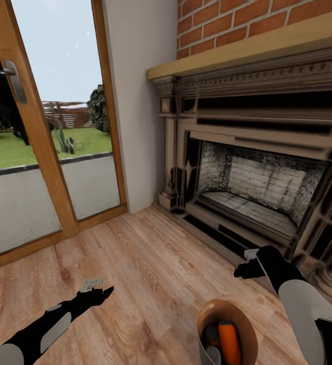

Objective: Put the three can of soda from the living room inside the tash can in the kitchen.

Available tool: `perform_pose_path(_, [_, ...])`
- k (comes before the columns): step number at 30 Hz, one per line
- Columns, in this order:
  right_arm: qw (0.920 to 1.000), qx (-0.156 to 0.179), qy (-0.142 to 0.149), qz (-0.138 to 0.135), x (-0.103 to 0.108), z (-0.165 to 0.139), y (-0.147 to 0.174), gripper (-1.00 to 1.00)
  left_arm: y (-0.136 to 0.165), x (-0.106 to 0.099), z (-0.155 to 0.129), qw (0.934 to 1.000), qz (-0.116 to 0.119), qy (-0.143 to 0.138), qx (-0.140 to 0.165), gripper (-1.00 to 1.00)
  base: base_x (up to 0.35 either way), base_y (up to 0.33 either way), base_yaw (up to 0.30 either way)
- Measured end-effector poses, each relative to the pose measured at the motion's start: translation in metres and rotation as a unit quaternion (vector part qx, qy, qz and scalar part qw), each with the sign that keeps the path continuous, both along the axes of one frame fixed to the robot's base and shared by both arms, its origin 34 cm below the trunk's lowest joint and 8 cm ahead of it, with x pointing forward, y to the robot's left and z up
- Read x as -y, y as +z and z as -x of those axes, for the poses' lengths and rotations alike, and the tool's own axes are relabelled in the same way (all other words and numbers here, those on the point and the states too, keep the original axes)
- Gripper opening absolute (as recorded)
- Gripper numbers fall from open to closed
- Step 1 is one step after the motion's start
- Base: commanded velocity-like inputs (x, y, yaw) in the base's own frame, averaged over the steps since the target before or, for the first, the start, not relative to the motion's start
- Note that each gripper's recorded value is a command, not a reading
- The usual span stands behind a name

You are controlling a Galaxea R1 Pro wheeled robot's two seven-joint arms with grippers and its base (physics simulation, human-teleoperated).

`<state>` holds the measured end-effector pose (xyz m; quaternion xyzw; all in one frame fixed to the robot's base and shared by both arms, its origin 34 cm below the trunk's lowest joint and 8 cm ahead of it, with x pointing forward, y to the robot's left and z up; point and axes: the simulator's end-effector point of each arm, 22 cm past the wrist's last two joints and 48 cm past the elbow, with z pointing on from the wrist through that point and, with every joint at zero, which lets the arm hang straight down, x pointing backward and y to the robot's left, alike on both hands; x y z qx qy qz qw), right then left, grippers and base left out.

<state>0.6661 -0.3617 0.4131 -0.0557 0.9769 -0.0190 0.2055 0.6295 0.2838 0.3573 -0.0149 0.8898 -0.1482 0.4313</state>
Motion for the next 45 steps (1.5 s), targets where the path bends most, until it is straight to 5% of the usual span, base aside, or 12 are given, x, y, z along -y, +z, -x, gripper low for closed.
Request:
perform_pose_path(15, [0.9997,-0.023,0.006,0.000,0.000,0.015,-0.037,1.00,-0.023,-0.008,0.005,0.9996,-0.011,0.016,-0.022,1.00,0.000,0.000,0.000])
perform_pose_path(22, [0.9993,-0.037,0.002,0.010,0.019,0.028,-0.059,1.00,-0.041,-0.011,0.010,0.9988,-0.017,0.022,-0.040,1.00,0.000,0.000,0.000])
perform_pose_path(45, [0.9993,-0.022,0.023,0.018,0.023,0.034,-0.080,1.00,-0.050,-0.012,0.012,0.9986,-0.017,0.022,-0.045,1.00,-0.041,0.000,0.000])
